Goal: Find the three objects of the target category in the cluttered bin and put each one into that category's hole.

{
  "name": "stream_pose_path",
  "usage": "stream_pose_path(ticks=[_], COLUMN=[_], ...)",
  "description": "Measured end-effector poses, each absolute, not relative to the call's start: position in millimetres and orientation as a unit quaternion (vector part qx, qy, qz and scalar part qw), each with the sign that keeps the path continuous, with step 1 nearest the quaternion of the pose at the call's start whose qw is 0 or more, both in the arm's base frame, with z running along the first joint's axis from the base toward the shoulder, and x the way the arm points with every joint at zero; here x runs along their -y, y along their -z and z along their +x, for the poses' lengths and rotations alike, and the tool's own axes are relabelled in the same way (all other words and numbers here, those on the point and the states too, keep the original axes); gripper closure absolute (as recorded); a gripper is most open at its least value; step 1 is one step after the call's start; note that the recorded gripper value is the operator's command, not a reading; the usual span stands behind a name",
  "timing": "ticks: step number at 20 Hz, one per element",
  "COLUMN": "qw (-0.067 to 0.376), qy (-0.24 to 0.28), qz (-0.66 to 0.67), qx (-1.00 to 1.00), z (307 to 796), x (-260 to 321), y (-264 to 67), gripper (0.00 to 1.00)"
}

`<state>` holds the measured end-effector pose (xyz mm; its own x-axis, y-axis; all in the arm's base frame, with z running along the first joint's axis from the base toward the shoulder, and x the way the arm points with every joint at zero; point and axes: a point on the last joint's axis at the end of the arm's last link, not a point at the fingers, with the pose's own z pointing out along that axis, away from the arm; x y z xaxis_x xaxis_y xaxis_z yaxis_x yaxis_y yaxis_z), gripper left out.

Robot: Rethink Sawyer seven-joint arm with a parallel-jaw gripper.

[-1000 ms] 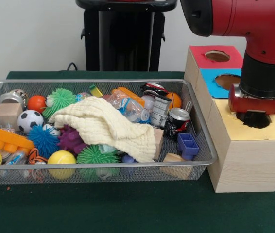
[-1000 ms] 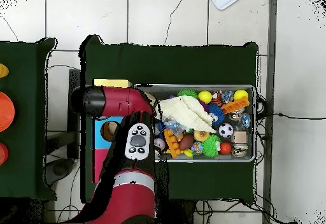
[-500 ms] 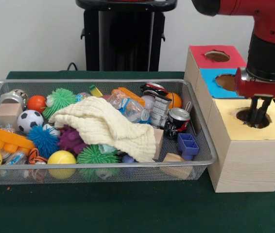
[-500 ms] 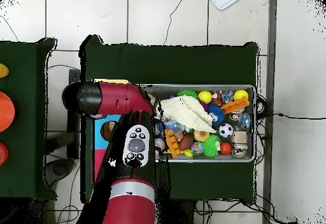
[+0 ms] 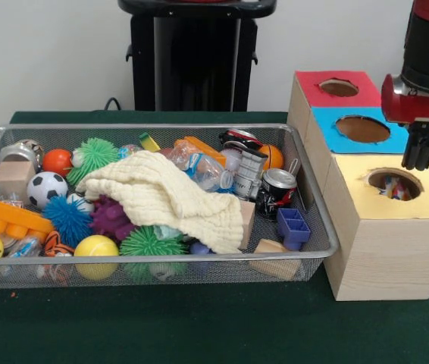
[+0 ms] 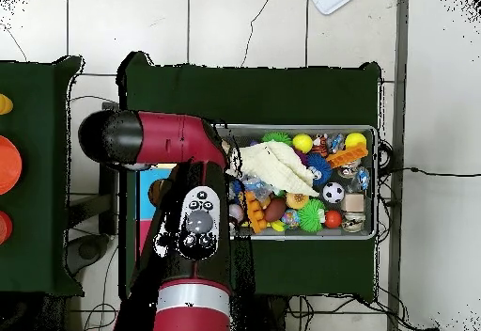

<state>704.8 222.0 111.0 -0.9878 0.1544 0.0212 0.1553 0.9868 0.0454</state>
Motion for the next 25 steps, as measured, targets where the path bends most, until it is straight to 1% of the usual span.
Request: stream_pose_path(ticks=[6,10,16,20,25], qw=[0.002,-0.005,-0.047,-0.092,-0.111], qy=[0.022,0.009,-0.038,-0.064,-0.076], qz=[-0.079,-0.078,-0.059,-0.051,-0.062], qx=[0.997,0.997,0.996,0.992,0.989], z=[709,712,717,729,737], x=[-214,-196,-156,-120,-82], y=[-119,-122,-121,-132,-147], gripper=[1.0,1.0,1.0,1.0,1.0])
